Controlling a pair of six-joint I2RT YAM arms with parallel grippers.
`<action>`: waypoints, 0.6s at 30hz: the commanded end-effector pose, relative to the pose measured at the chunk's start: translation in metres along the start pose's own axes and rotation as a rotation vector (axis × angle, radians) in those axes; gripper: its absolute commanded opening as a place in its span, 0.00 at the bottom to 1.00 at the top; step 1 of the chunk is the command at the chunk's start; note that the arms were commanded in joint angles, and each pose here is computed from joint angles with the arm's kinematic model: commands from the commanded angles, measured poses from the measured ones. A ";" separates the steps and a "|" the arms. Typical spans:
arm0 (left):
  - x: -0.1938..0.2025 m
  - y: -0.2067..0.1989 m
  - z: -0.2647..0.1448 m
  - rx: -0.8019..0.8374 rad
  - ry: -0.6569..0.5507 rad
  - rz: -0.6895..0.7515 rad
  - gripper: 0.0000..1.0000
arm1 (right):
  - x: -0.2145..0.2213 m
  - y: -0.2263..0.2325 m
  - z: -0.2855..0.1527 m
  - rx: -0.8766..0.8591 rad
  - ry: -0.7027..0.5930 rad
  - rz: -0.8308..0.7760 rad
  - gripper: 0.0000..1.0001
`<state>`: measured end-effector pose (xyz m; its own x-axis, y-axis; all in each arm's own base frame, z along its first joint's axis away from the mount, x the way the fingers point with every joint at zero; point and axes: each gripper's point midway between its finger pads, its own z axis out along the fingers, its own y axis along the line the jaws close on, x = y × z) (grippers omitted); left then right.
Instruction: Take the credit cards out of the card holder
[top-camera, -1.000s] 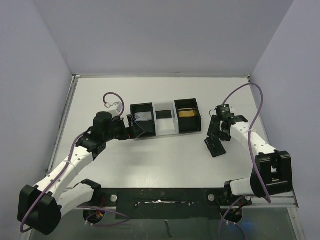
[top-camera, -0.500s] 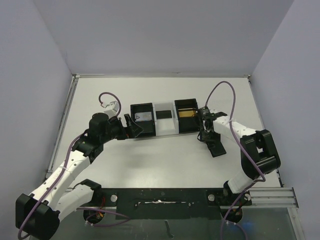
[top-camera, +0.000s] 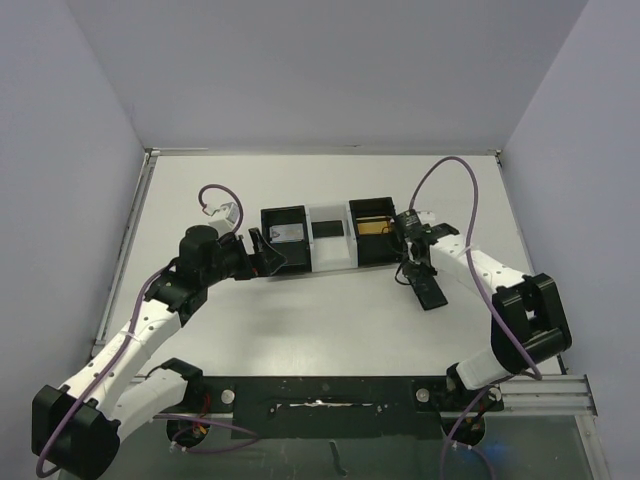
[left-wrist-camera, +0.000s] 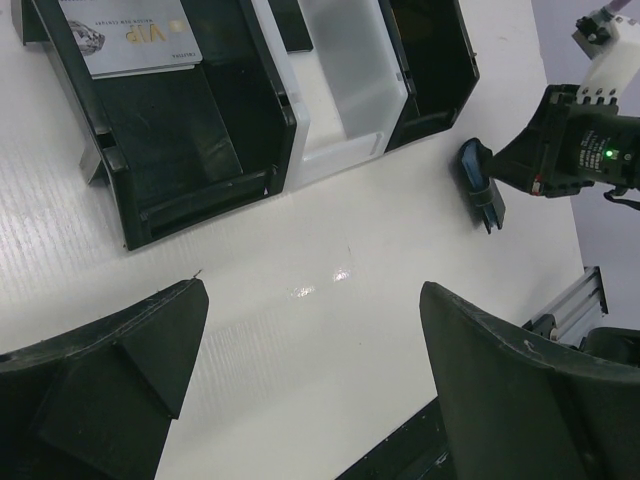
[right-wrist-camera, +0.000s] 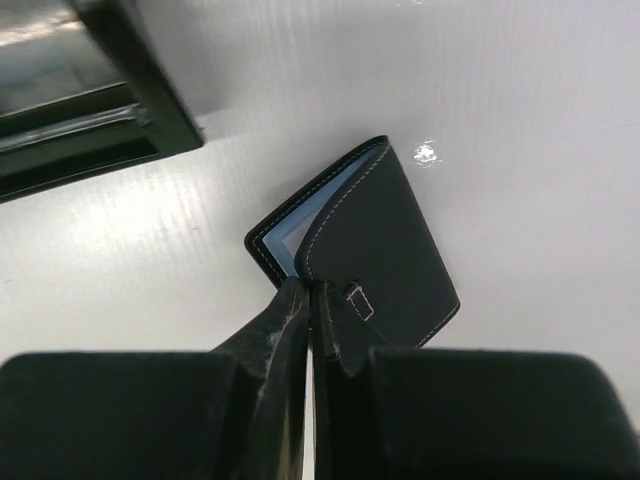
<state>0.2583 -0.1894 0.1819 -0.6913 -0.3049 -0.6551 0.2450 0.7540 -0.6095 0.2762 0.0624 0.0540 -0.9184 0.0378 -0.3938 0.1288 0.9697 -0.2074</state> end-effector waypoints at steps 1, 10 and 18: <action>-0.012 -0.011 0.001 0.044 -0.044 0.027 0.87 | -0.015 0.023 -0.032 -0.144 -0.078 0.060 0.00; -0.017 -0.002 0.002 -0.006 -0.077 0.005 0.89 | 0.007 0.106 -0.087 -0.607 -0.045 0.104 0.00; -0.025 0.006 -0.006 -0.065 -0.130 -0.010 0.96 | 0.014 0.164 -0.139 -1.010 0.011 0.105 0.00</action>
<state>0.2659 -0.1792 0.1793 -0.6618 -0.3424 -0.6669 0.1909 0.7833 -0.5916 0.2350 0.2053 0.0960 -0.9264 0.1093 -0.3602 -0.0643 0.8969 0.4374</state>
